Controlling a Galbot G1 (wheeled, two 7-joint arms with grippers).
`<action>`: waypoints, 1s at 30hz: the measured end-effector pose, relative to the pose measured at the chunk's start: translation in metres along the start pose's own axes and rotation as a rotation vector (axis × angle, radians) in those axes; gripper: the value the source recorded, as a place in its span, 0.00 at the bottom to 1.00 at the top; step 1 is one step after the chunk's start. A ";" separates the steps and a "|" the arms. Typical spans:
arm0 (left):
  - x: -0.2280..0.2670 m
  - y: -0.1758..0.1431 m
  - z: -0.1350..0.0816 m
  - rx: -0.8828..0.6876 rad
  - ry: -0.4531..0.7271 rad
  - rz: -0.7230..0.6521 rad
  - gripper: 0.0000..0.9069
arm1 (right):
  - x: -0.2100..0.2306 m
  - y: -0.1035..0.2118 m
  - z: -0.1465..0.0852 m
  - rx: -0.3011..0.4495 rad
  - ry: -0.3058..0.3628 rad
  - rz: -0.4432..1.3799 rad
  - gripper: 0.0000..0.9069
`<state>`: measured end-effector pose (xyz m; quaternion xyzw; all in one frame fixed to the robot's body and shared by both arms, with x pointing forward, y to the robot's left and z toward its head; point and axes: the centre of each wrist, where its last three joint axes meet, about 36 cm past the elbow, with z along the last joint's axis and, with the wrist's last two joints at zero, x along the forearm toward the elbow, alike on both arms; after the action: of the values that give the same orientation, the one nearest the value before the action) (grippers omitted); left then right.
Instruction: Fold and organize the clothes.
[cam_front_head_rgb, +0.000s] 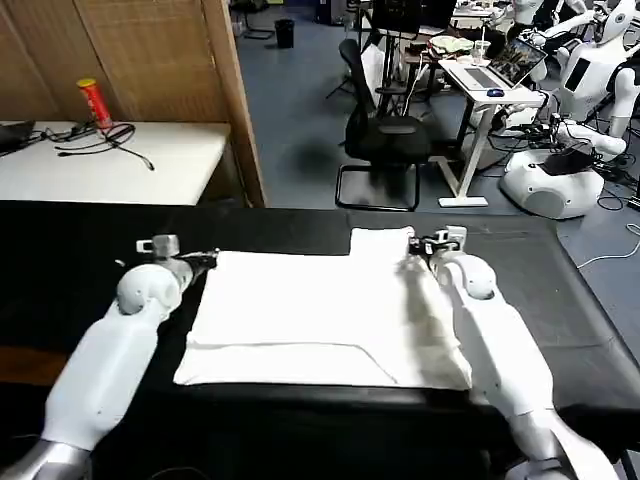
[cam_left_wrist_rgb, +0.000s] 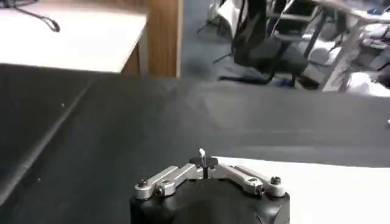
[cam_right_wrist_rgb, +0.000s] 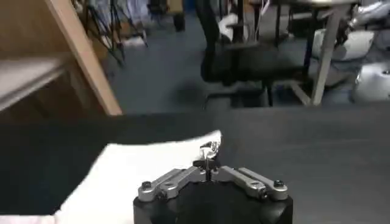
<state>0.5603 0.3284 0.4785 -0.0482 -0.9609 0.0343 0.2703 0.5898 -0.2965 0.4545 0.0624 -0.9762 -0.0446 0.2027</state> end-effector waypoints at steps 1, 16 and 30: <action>0.005 -0.002 -0.001 -0.004 -0.007 0.004 0.00 | 0.006 0.000 0.001 0.011 -0.004 -0.003 0.00; 0.077 0.003 0.021 -0.123 -0.039 -0.010 0.00 | 0.086 0.001 0.012 0.167 0.043 -0.003 0.00; 0.116 0.000 0.057 -0.200 0.034 -0.014 0.00 | 0.152 0.014 0.021 0.301 0.122 -0.001 0.00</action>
<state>0.4318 0.3389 0.4897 -0.0687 -0.9551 -0.0644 0.2809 0.4420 -0.3022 0.4960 0.0954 -0.9577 0.1059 0.2499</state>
